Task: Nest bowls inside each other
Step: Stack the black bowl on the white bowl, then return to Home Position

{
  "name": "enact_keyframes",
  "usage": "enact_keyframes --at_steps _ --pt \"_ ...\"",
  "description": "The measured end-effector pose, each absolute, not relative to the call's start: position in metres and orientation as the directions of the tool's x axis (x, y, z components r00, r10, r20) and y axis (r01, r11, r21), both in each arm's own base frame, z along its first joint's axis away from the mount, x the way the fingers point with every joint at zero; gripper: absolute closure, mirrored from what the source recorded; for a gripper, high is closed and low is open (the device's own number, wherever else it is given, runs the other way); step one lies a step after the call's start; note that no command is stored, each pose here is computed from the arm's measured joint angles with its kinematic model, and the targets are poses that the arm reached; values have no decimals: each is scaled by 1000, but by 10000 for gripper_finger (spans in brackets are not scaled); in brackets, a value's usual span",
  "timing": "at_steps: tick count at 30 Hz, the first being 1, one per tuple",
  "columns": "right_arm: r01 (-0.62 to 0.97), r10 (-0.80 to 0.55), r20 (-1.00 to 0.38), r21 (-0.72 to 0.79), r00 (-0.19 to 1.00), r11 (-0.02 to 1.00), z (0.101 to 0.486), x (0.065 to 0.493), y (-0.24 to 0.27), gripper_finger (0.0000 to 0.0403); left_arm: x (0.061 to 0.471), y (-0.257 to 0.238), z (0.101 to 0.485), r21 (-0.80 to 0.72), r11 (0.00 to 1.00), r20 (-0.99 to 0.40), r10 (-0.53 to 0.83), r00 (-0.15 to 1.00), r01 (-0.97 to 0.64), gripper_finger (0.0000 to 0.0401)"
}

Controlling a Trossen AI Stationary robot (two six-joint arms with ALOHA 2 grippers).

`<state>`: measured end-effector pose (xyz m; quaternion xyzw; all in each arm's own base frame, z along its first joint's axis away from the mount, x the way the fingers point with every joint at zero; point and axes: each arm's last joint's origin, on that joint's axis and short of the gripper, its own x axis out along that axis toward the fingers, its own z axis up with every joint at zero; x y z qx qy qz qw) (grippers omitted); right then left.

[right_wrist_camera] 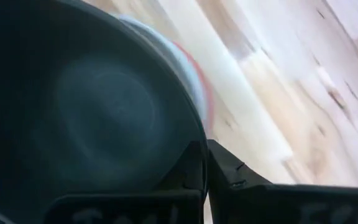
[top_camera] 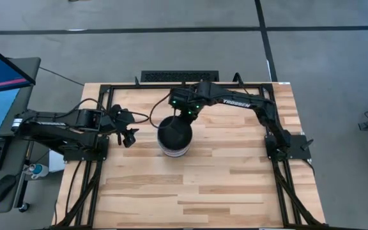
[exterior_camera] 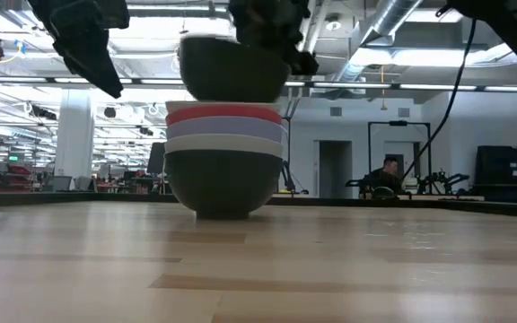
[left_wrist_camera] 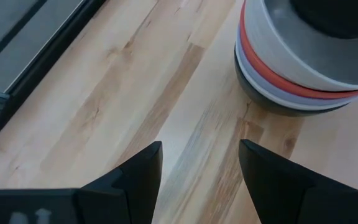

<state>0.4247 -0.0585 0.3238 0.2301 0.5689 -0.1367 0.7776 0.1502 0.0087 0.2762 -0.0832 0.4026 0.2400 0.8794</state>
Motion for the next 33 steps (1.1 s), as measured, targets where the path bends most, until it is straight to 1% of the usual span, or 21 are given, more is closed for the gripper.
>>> enact_keyframes --at_steps 3,9,14,16,19,24,27,29,33 --pt "486 33 -958 174 284 857 316 424 -65 389 150 9 276 48 871 -748 356 560 -490 195" --pt "488 28 -951 183 308 854 312 427 -69 377 150 9 276 51 872 -749 356 559 -487 195" --pt "472 55 -947 209 318 856 312 429 -66 391 150 9 276 58 873 -747 360 559 -485 195" --pt "466 59 -950 204 306 861 305 433 -62 391 150 9 276 58 873 -747 360 559 -485 195" --pt "468 73 -969 179 236 865 290 436 -58 373 150 9 276 58 873 -746 361 560 -485 195" --pt "460 79 -972 176 223 870 280 443 -52 341 150 9 276 52 869 -747 361 559 -492 195" --pt "443 56 -957 183 285 878 292 442 -48 329 150 9 276 50 867 -747 361 558 -495 195" --pt "433 35 -936 195 350 880 307 439 -47 318 150 9 276 50 867 -746 362 558 -496 195" --pt "445 7 -914 205 407 872 342 418 -43 281 153 9 279 38 875 -724 357 590 -483 195"
